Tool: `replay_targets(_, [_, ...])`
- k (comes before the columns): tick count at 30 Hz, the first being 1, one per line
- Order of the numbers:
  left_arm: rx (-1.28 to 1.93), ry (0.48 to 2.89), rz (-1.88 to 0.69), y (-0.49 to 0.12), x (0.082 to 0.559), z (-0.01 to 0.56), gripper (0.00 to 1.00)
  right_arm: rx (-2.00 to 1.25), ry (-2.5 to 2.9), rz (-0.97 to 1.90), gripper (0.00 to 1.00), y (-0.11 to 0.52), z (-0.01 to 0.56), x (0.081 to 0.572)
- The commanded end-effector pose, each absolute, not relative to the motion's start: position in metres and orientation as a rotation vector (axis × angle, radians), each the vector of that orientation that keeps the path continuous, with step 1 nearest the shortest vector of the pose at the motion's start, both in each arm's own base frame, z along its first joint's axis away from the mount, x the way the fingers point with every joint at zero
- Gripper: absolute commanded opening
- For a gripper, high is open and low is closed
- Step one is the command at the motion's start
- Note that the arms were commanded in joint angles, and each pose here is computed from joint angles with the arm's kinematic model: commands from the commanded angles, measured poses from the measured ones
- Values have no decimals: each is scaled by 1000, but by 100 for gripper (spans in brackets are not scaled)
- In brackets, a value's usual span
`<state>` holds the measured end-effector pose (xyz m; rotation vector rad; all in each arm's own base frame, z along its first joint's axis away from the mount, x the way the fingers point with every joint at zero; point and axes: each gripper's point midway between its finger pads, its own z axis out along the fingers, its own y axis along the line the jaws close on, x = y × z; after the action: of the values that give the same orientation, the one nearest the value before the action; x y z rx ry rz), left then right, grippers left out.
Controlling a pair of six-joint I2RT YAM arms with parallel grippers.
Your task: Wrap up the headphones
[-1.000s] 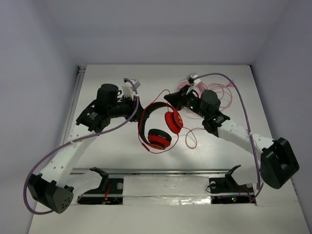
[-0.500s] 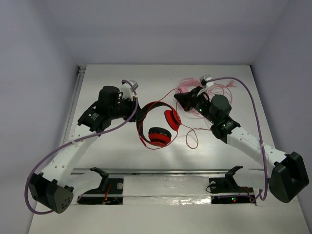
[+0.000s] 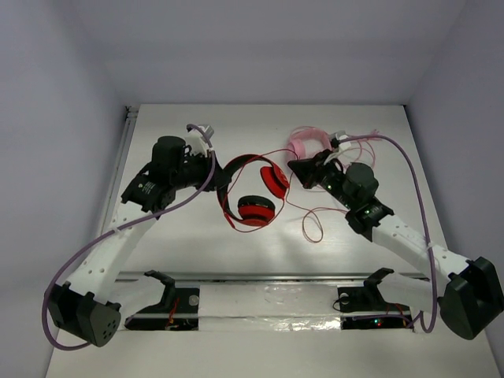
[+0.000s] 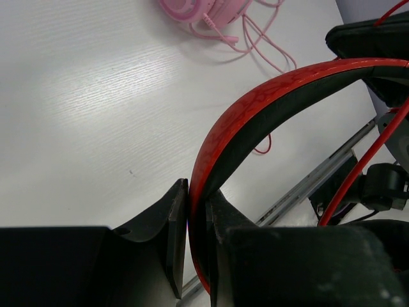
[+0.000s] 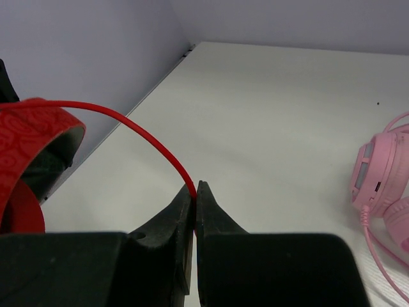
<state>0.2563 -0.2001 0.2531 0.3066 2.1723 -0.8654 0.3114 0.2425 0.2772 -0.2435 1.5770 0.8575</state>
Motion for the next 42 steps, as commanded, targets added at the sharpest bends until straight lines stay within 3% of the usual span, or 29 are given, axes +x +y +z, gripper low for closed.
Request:
replay_targets(1, [279,2012,-949,-202,260,297,0,-232,1546,890,0,241,285,308])
replay_targets(11, [172,1901,-1010,-204,275,332,0,-457,1619,1178,0,286,253,276])
replay_targets(20, [48,1857,-872,-182,292,346,0,-613,1618,1411,1,309,244,243])
replay_targets(22, [45,1859,-885,-185,294,345,0,-616,1619,1456,10,315,240,240])
replay_targets(23, [50,1850,-898,-187,294,347,0,-609,1622,1462,24,316,238,241])
replay_targets(26, [50,1849,-919,-190,295,348,0,-585,1610,1482,42,318,238,244])
replay_targets(35, [18,1792,-925,-187,298,367,0,-585,1596,1543,60,321,230,236])
replay_targets(42, [2,1760,-954,-191,302,382,0,-548,1629,1548,68,322,213,231])
